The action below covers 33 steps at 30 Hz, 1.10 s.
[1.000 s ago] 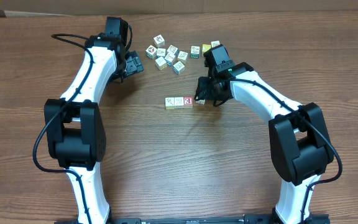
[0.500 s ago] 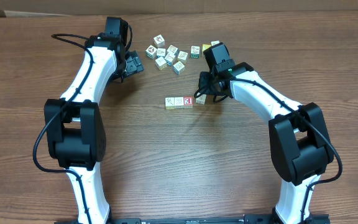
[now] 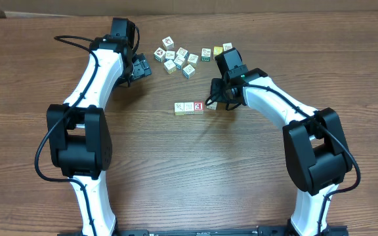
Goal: Form a horizontal line
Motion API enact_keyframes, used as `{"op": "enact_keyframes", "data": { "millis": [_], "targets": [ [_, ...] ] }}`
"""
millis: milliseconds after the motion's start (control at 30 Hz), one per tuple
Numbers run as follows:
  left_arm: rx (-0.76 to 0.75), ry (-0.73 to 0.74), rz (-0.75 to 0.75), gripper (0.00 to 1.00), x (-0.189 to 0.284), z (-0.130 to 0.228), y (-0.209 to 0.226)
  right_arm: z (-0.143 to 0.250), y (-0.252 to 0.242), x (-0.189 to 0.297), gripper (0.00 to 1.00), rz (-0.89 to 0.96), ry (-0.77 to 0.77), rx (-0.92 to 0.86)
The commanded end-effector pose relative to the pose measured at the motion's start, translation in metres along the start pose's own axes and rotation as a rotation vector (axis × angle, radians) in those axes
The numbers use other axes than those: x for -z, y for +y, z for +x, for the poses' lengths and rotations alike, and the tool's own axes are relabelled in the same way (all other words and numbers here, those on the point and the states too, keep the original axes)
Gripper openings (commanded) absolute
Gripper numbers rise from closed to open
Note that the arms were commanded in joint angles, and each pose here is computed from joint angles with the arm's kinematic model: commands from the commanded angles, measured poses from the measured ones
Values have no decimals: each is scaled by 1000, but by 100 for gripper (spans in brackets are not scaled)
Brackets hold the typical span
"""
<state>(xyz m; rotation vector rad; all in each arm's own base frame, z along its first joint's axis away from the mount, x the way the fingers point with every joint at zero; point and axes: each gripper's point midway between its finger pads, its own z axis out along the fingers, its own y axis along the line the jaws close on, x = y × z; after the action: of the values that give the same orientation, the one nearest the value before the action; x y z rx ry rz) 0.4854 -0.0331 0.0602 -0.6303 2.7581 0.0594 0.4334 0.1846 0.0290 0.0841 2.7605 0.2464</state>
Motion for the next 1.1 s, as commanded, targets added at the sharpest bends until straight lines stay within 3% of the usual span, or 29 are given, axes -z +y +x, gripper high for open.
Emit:
{"op": "enact_keyframes", "data": {
  "millis": [0, 1067],
  "targets": [
    [-19, -10, 16, 100, 4, -2, -9, -11, 3, 12, 27, -15, -48, -9],
    [-19, -10, 16, 100, 4, -2, -9, 1, 15, 12, 31, -90, 13, -7]
  ]
}}
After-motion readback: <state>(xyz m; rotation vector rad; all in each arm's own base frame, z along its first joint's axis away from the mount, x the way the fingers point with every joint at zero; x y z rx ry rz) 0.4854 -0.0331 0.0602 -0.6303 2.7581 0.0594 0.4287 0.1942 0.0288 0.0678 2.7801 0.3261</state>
